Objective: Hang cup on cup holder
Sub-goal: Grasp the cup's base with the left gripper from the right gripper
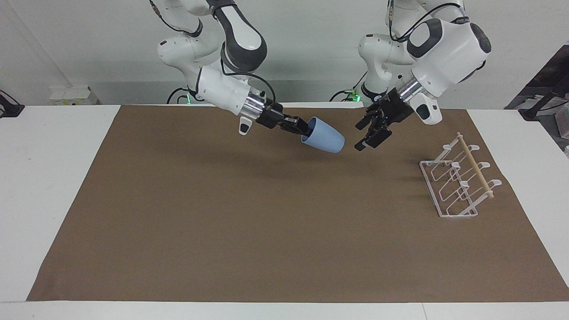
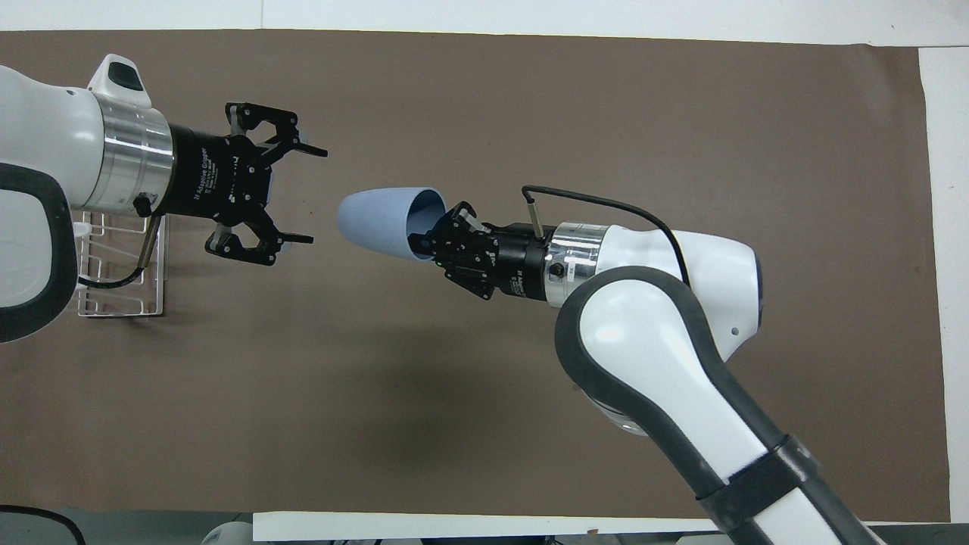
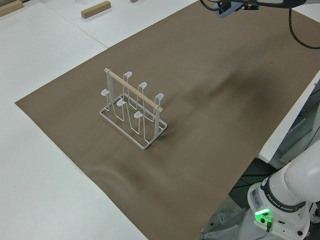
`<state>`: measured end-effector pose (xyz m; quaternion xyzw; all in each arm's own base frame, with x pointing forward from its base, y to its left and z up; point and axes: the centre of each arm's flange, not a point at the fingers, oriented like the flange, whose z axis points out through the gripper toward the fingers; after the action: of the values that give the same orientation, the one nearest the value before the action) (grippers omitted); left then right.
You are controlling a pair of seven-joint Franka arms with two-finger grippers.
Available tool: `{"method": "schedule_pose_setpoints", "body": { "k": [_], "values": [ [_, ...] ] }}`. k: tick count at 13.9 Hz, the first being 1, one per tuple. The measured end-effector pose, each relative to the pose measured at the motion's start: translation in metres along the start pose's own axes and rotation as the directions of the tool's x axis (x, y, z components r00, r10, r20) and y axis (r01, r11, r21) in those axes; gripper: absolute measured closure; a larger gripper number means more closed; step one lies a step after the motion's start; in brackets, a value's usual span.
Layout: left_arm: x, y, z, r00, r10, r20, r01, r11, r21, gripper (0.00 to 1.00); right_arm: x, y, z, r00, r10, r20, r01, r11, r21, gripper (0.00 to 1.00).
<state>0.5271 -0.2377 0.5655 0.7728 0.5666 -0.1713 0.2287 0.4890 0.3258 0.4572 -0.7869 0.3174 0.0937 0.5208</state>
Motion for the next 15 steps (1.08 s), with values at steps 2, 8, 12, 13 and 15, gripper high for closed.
{"method": "schedule_pose_setpoints", "body": {
  "k": [2, 8, 12, 13, 15],
  "values": [
    [-0.011, -0.003, 0.009, 0.999, -0.035, 0.007, 0.035, 0.999, 0.017, 0.00, 0.000, 0.000, 0.001, 1.000, 0.007, 0.001, -0.007, 1.000, -0.001, 0.95],
    [-0.027, -0.011, 0.028, 0.999, -0.042, 0.011, 0.041, 0.998, 0.056, 0.00, 0.002, 0.000, -0.001, 1.000, 0.010, -0.003, -0.010, 1.000, 0.002, 0.95],
    [-0.031, -0.012, 0.036, 0.997, -0.072, 0.008, 0.072, 0.996, 0.046, 0.00, 0.002, 0.000, -0.001, 1.000, 0.010, -0.003, -0.010, 1.000, 0.002, 0.95],
    [-0.035, -0.012, 0.041, 0.996, -0.090, 0.007, 0.090, 0.995, 0.034, 0.00, 0.002, 0.000, -0.001, 1.000, 0.010, -0.003, -0.010, 1.000, 0.002, 0.95],
    [-0.043, -0.010, 0.051, 0.994, -0.109, 0.006, 0.109, 0.994, 0.014, 0.00, 0.002, 0.000, -0.001, 1.000, 0.010, -0.003, -0.010, 1.000, 0.002, 0.95]
  ]
}}
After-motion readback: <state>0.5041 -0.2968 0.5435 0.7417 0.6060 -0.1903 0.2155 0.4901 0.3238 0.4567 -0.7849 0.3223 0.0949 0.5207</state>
